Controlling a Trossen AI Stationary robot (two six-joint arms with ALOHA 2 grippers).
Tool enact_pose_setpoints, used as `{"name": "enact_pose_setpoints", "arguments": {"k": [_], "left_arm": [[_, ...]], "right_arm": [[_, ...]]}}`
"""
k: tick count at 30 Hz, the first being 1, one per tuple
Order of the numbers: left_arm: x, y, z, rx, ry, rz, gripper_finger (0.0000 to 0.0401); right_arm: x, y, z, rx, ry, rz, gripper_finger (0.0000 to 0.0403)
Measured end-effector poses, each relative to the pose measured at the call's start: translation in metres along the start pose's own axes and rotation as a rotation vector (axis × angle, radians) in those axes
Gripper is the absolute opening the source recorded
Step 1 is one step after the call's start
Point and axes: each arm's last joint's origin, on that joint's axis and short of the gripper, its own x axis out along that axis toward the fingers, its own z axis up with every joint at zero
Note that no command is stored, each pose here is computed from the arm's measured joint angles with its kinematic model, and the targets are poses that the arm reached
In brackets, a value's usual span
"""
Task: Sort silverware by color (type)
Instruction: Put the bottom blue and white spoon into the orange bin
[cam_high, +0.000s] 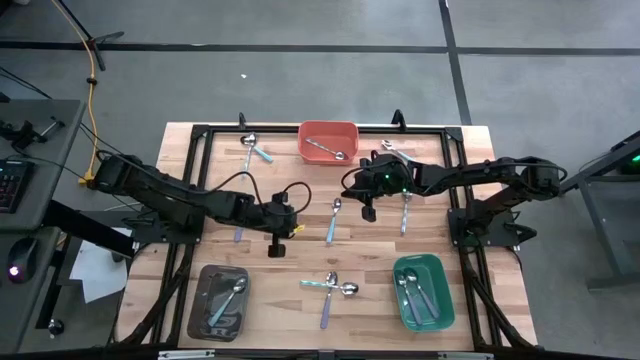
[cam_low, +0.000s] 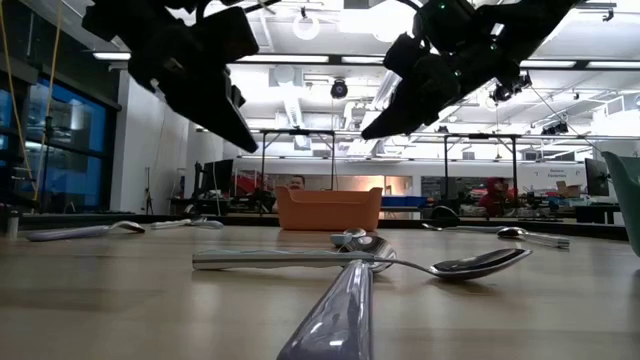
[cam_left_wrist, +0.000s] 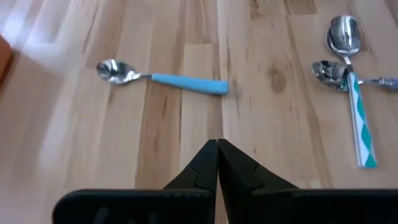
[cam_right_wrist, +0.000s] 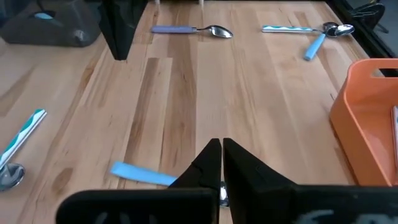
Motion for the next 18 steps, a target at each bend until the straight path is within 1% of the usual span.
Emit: {"name": "enact_pose_setpoints", "arguments": {"k": [4,6,9,13,15,16,18], "left_arm": [[-0.002,-0.013,-0.005,-0.006,0.039,-0.023,0.0006],[-0.003,-0.016,-0.006,-0.018,0.043,-0.006,0.0009],[-0.004,-0.018,-0.007,-0.042,0.038,0.022,0.001],[-0.004,-0.019,-0.001,-0.046,-0.005,0.026,0.0004],[0.005,-0.021,0.0,-0.06,-0.022,0.024,0.0001],[0.011,-0.022,-0.002,-0.065,-0.009,0.014,0.0001],[0.02,-0.025,-0.008,-0.068,0.061,-0.029,0.0001]], "right_arm": [[0.0,0.0,-0.001,0.002,0.011,0.001,0.0],[0.0,0.0,-0.002,0.004,0.018,0.002,0.0],[0.0,0.0,-0.002,-0.001,0.018,0.002,0.0],[0.0,0.0,-0.002,-0.001,0.018,0.002,0.0],[0.0,0.0,-0.002,0.0,0.018,0.002,0.0],[0.0,0.0,-0.002,0.002,0.018,0.002,0.0],[0.0,0.0,-0.002,0.003,0.018,0.002,0.0]]}}
